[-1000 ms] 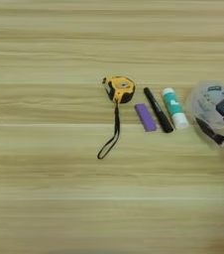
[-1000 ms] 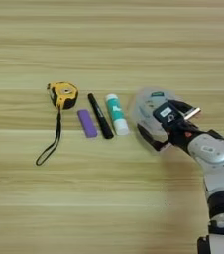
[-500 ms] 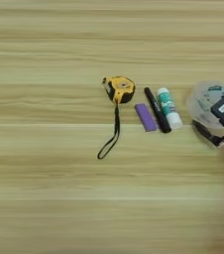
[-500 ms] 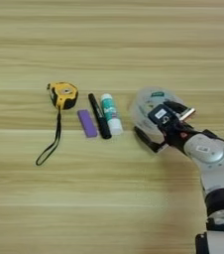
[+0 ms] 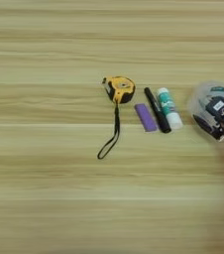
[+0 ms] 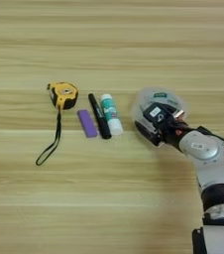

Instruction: Move the objects on the table

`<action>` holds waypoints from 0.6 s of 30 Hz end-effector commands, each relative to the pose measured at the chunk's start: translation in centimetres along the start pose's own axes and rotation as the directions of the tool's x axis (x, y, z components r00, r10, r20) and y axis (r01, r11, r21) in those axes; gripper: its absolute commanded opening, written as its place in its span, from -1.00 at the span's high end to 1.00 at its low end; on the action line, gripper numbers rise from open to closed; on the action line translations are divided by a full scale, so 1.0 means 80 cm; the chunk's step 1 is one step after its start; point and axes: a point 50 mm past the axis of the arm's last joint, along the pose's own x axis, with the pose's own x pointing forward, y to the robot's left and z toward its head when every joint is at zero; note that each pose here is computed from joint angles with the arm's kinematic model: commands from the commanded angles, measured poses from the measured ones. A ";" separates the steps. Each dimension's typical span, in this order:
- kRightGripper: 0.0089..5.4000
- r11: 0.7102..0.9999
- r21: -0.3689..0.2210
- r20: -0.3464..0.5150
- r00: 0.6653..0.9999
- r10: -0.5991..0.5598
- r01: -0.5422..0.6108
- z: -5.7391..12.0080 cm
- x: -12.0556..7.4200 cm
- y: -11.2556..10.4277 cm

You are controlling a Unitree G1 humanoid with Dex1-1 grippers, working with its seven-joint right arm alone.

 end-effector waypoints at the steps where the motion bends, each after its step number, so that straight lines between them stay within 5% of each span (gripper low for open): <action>1: -0.17 0.996 -0.045 0.064 0.995 -0.080 0.083 0.024 -0.003 -0.035; 18: 0.28 0.996 -0.042 0.074 0.995 -0.070 0.073 0.024 -0.003 -0.033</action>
